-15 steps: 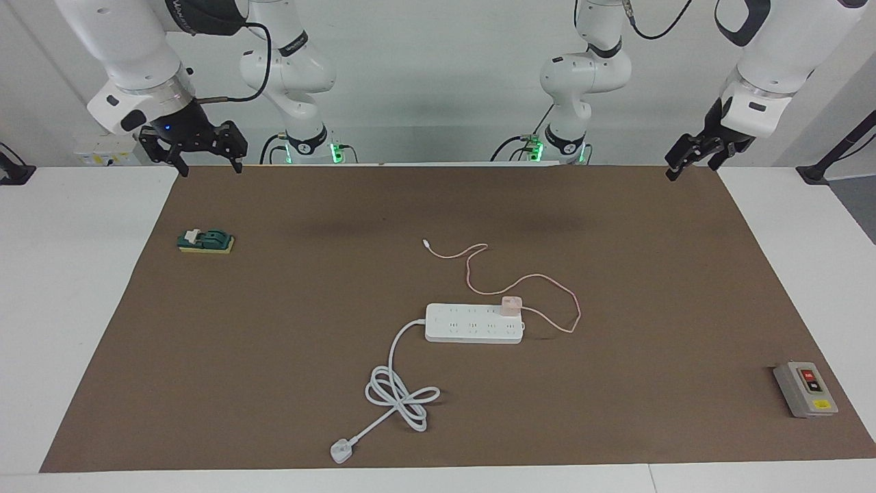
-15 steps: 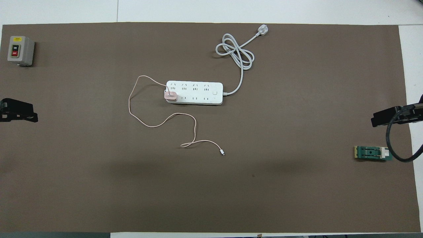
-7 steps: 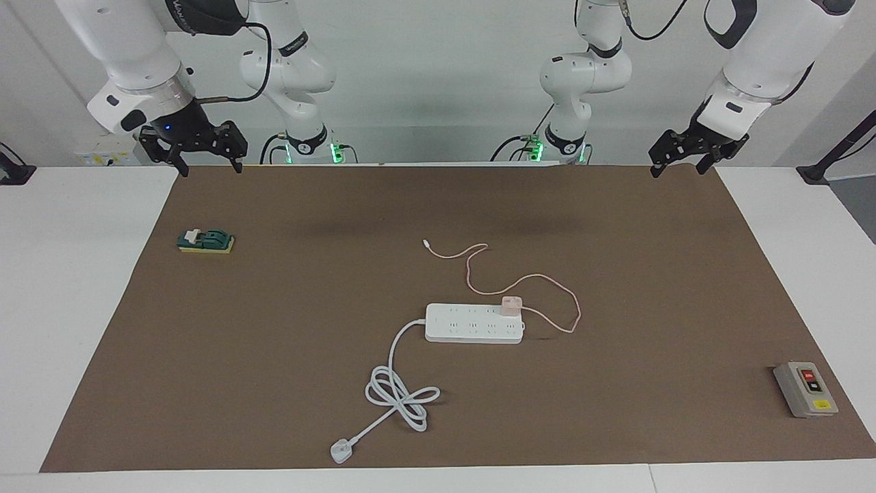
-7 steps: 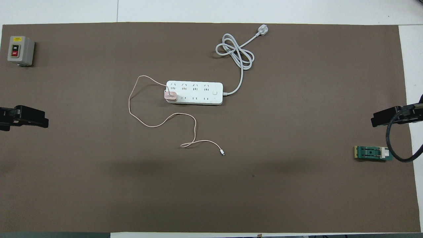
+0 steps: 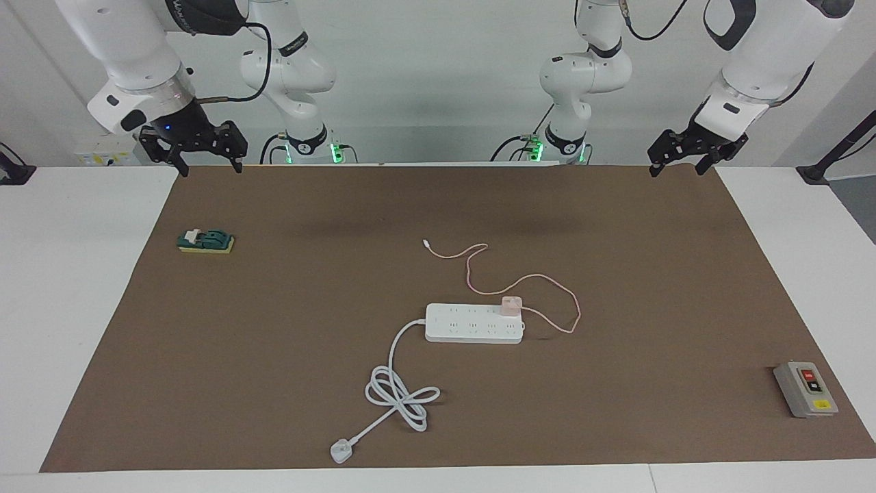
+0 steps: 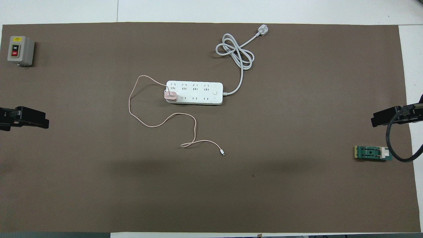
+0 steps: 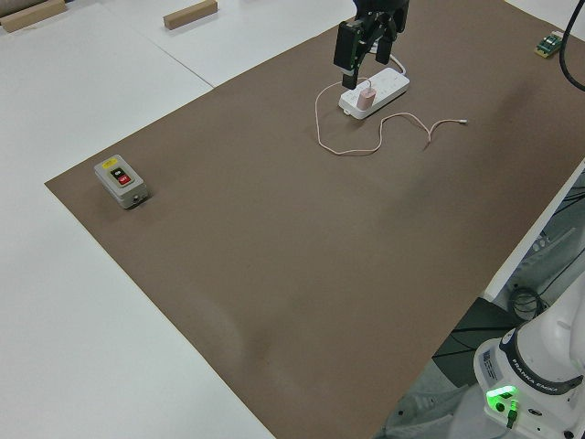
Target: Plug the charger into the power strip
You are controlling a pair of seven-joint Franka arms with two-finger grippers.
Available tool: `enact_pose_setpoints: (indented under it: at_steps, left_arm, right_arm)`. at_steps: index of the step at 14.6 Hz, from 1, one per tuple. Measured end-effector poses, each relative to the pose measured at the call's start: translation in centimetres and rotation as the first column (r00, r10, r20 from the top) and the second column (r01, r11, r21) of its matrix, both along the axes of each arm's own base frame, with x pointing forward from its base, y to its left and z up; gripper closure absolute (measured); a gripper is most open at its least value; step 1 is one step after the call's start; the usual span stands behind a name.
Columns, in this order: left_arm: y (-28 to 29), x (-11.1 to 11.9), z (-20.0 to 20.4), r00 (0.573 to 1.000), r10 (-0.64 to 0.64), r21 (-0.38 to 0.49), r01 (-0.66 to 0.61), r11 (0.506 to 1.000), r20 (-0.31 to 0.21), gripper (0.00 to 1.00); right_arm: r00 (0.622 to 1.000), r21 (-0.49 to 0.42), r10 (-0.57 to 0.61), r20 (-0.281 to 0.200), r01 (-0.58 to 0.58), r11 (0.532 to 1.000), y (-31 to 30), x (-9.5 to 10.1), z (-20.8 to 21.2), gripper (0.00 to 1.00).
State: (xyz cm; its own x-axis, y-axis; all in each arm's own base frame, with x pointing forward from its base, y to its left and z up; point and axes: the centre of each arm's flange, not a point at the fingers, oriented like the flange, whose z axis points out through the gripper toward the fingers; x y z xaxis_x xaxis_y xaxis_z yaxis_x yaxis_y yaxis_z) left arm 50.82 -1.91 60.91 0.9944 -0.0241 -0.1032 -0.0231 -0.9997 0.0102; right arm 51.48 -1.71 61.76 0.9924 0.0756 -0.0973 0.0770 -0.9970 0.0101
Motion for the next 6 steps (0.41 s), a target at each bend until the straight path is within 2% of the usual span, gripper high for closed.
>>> enact_pose_setpoints:
  at_steps: [6]
  left_arm:
    - [0.13, -0.08, -0.05, 1.000, 0.000, 0.000, 0.000, 1.000, -0.007, 0.00]
  right_arm:
    - [1.000, 0.000, 0.000, 0.000, 0.000, 1.000, 0.00, 0.00, 0.00, 0.00]
